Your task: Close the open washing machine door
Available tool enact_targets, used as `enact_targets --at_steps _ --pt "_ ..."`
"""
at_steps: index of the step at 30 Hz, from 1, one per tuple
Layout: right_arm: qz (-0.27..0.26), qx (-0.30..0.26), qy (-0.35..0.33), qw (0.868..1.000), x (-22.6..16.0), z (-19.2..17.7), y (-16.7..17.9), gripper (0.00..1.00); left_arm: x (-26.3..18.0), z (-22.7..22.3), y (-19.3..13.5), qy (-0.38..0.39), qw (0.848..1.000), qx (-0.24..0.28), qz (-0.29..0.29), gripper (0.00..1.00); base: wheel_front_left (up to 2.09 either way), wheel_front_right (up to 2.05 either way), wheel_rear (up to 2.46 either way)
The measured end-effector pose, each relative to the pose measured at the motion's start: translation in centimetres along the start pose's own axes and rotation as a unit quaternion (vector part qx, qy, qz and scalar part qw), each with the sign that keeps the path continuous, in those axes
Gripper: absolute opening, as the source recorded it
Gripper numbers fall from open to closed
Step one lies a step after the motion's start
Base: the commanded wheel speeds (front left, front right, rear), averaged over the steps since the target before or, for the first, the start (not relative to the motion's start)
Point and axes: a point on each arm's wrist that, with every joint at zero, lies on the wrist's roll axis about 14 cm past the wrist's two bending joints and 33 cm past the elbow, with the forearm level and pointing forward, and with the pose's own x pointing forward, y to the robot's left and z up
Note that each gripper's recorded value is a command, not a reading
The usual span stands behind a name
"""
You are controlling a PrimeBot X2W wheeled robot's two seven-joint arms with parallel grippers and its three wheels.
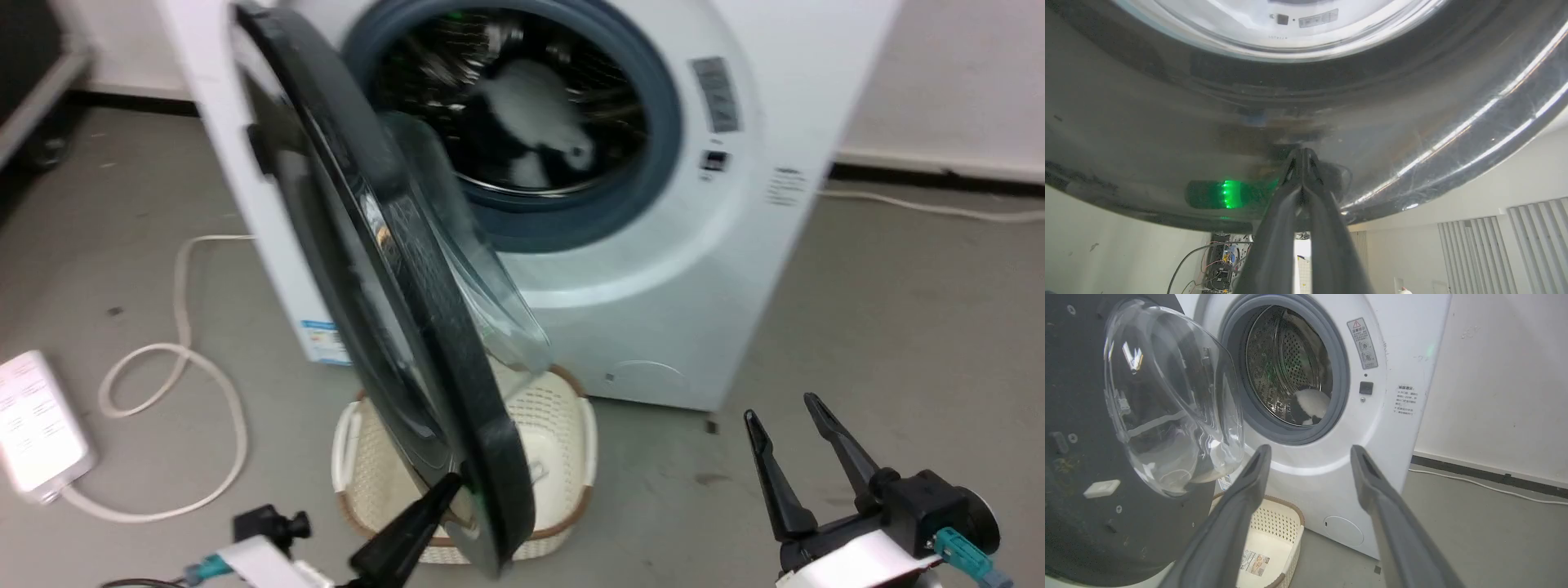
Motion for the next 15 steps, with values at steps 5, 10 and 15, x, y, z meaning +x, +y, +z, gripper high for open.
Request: enact_targets --at_steps 5,10,15 --pt "-0.038 -0.004 0.008 0.999 -1.5 -0.3 -2.2 1.00 4.1 -1.0 2.1 -0.007 0.999 -0.036 0.017 0.00 0.00 0.00 0.00" --pt "-0.077 -0.004 0.017 0.997 -3.2 -0.7 -4.4 1.00 9.4 -1.2 2.4 -0.021 0.998 -0.047 0.019 0.00 0.00 0.00 0.00" --pt "-0.112 -0.004 0.037 0.993 -4.7 -1.7 -6.2 1.00 16.4 -3.1 0.3 -0.012 0.999 -0.041 -0.006 0.00 0.00 0.00 0.00"
